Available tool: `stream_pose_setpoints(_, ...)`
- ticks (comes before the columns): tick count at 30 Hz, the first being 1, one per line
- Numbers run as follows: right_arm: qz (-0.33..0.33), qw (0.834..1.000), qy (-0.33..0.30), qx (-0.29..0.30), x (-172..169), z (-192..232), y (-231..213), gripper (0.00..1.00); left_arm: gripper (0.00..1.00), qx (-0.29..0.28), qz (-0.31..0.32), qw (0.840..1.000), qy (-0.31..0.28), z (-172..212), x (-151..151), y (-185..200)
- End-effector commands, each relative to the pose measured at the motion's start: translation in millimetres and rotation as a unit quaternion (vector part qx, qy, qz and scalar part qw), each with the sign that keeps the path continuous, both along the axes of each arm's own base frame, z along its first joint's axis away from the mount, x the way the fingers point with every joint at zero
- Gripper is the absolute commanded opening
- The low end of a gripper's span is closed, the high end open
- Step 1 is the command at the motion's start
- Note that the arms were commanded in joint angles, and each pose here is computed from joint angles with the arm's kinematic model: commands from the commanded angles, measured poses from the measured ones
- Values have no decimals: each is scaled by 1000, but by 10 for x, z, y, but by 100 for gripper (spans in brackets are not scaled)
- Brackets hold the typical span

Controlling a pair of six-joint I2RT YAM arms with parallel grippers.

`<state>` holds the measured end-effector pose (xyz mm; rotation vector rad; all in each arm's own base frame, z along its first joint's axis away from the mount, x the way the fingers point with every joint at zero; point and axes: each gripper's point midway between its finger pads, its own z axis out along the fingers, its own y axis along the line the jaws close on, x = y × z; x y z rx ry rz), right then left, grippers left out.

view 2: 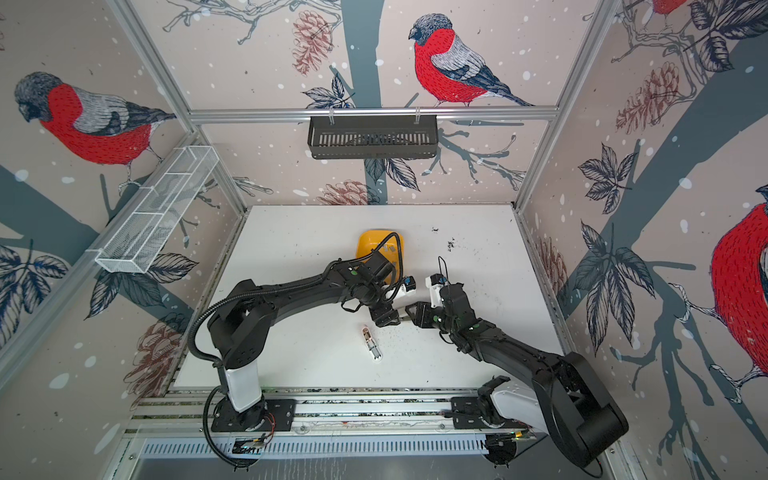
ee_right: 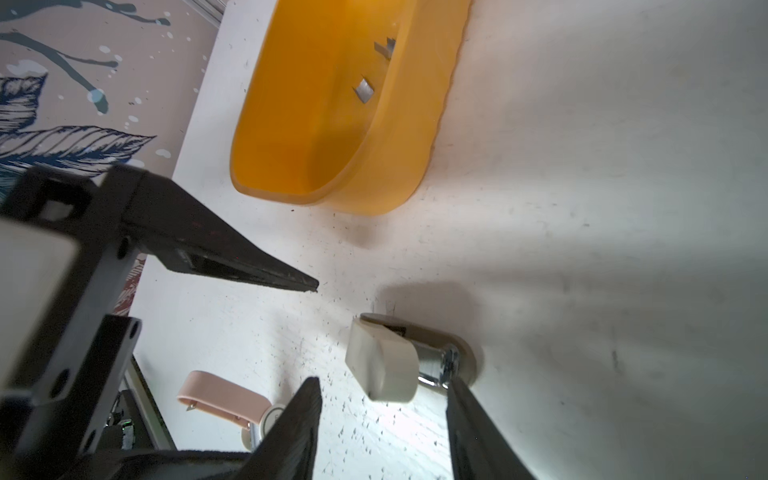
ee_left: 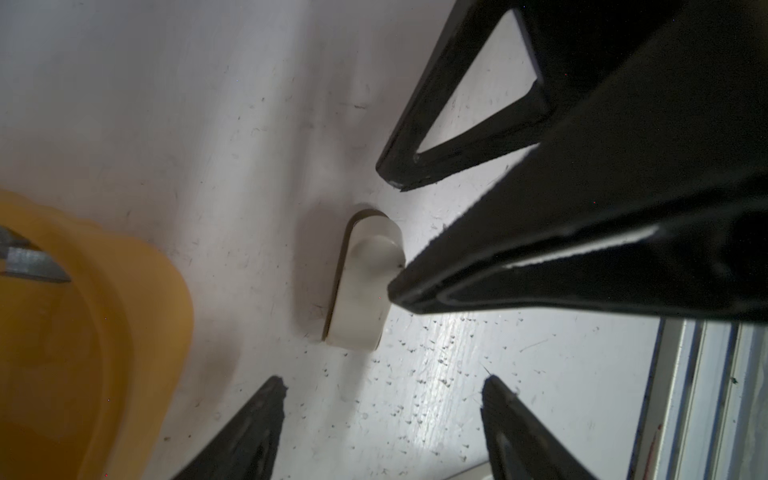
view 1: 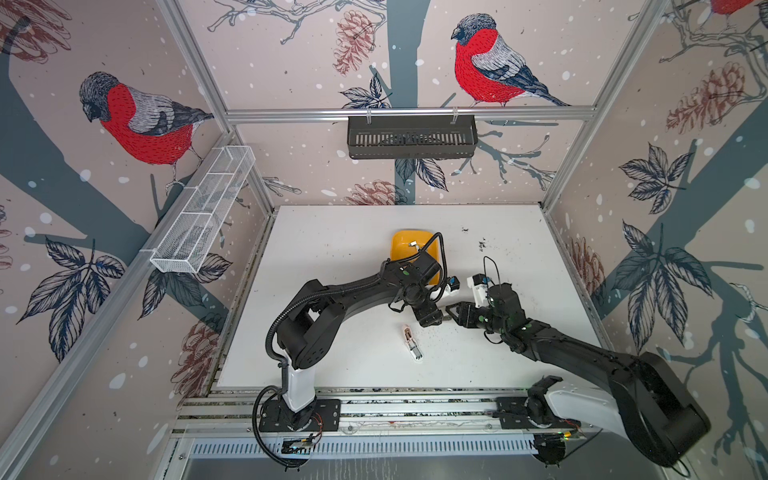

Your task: Load the staples into the stapler

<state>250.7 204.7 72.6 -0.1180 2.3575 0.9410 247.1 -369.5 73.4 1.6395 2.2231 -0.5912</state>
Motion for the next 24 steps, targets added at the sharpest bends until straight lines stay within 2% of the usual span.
stream_pose_setpoints(1,-36,999,-9,-21,121,-55,-83,48,74,18,-19,1000,-5,-78,0,31)
stream_pose_setpoints(10,-46,998,2,-34,114,-167,-133,37,67,19,-25,999,-20,-195,78,-83)
stream_pose_setpoints(17,-32,999,-9,-18,72,-57,-111,40,67,11,-24,999,-42,-213,175,-173)
stream_pose_setpoints(24,-33,999,-26,7,-16,113,-200,43,67,8,-40,999,-30,-288,120,-242)
